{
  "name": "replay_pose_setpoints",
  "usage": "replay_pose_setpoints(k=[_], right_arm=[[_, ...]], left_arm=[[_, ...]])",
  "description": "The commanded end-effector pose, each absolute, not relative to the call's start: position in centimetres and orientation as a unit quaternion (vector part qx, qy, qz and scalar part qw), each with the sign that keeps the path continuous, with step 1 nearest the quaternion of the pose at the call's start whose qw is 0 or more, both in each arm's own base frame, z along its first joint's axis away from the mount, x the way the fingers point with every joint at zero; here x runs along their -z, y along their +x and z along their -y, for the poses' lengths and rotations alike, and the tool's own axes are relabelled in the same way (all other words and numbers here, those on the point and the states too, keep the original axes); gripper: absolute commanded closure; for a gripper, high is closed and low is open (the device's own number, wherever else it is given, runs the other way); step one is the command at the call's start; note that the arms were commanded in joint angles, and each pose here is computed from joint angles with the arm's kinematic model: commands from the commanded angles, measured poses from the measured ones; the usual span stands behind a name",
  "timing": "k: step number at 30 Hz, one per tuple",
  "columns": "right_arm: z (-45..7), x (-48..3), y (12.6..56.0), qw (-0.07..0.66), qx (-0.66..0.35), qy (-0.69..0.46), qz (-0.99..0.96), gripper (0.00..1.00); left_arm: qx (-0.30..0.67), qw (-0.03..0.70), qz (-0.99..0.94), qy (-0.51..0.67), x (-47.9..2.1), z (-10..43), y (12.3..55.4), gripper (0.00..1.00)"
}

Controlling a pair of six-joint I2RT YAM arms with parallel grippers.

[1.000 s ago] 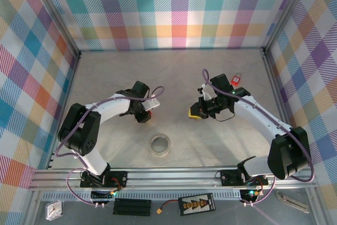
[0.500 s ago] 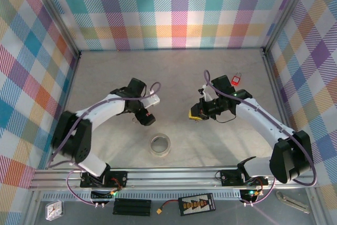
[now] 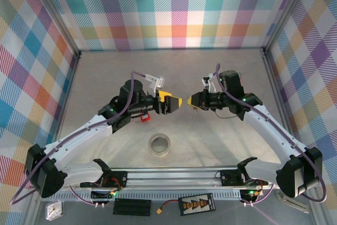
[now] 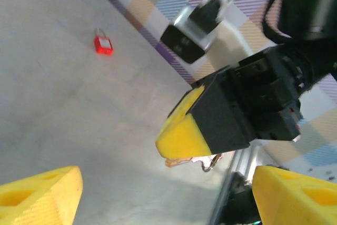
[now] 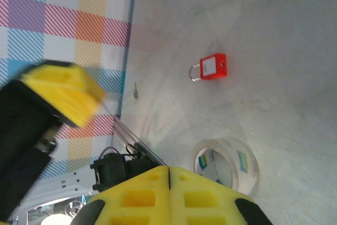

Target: Unlock with the key

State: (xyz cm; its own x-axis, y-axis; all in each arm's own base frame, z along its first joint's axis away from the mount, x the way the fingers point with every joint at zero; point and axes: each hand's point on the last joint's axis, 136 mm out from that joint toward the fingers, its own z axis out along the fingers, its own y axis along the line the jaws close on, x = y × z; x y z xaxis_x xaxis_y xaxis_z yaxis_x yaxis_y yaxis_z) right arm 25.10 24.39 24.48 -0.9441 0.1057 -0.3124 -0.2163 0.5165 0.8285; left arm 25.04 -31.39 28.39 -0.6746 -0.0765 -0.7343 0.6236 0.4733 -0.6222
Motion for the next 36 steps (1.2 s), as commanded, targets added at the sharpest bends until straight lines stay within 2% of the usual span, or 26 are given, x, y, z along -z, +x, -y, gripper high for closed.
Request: replay_pose_setpoints(k=[1, 7, 16, 36], right_arm=[[-25.0, -28.2, 26.3, 0.21, -0.531, -0.033, -0.82, 1.0], [-24.9, -29.3, 26.7, 0.225, -0.547, -0.013, -0.806, 1.0], [-25.5, -29.4, 27.1, 0.213, -0.568, -0.004, -0.795, 1.0], [-25.8, -29.6, 26.3, 0.199, -0.59, -0.007, -0.782, 1.0]], left_arm=[[0.559, 0.314, -0.765, 0.055, -28.6, 32.7, 25.5, 0.3], [0.62, 0.291, -0.728, 0.002, -28.9, 33.6, 25.4, 0.46], [0.671, 0.279, -0.687, -0.028, -30.0, 34.1, 24.8, 0.54], [0.705, 0.301, -0.639, -0.059, -31.2, 35.0, 26.2, 0.76]])
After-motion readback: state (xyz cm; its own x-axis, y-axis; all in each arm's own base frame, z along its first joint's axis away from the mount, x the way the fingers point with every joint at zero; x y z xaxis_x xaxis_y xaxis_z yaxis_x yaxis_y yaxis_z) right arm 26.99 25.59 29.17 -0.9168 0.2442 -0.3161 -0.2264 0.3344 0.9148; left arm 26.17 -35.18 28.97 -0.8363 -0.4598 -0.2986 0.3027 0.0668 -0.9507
